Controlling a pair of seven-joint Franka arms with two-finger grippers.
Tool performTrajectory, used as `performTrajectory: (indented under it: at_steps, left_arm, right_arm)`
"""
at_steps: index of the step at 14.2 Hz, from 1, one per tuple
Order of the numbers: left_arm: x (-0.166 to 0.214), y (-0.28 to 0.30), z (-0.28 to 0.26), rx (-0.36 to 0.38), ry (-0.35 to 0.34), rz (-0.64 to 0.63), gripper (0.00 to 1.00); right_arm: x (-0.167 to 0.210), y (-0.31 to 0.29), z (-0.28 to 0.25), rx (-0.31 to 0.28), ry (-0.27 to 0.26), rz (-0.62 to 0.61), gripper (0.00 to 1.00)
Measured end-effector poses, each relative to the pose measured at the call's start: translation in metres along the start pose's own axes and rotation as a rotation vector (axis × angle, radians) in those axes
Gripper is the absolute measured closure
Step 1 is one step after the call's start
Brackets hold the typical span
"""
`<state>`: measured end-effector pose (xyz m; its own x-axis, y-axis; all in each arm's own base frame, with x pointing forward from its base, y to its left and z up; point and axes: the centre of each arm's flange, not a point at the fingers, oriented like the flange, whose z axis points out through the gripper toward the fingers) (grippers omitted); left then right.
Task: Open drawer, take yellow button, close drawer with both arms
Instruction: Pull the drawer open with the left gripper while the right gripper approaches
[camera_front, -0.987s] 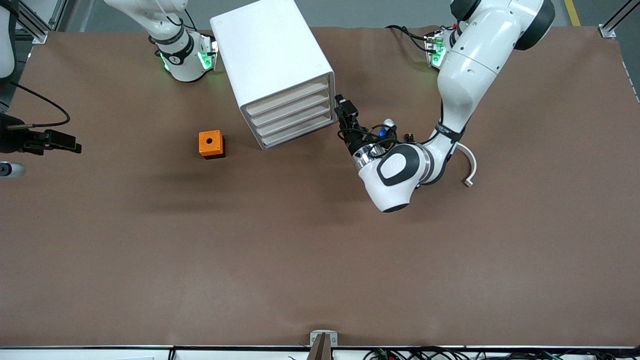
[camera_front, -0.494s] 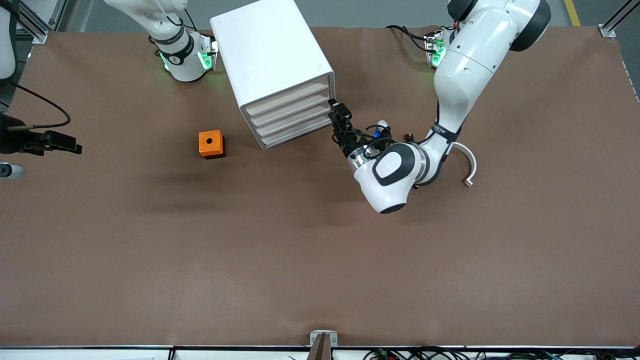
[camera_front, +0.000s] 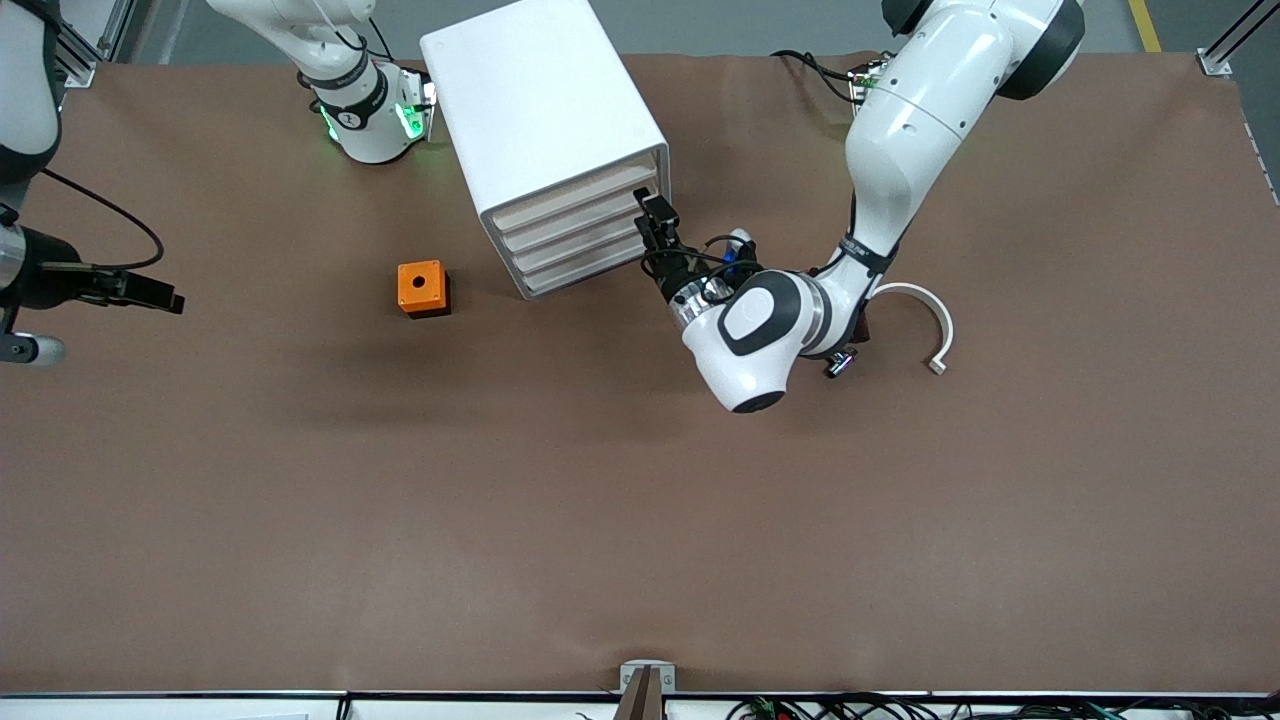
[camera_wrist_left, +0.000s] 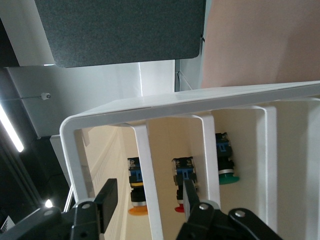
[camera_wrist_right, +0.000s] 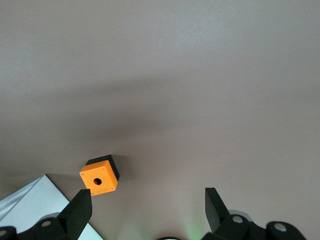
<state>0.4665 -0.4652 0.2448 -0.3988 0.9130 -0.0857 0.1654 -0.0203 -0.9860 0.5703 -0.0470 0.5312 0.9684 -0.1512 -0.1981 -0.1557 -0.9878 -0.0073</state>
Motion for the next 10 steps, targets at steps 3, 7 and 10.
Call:
performTrajectory:
  at_steps: [3,7,10]
  left_arm:
    - [-0.008,-0.002,0.021,0.0,0.032,0.005,0.39]
    - [-0.016,-0.003,0.049,0.006,0.074,0.006,0.48]
    - [-0.016,0.0,0.055,0.01,0.081,0.002,0.65]
  right_arm:
    - [-0.004,-0.029,0.0,-0.011,-0.005,0.064,0.0]
    - [-0.008,-0.047,0.0,-0.014,-0.012,0.086,0.0]
    - [-0.009,-0.054,-0.001,-0.003,-0.015,0.136,0.0]
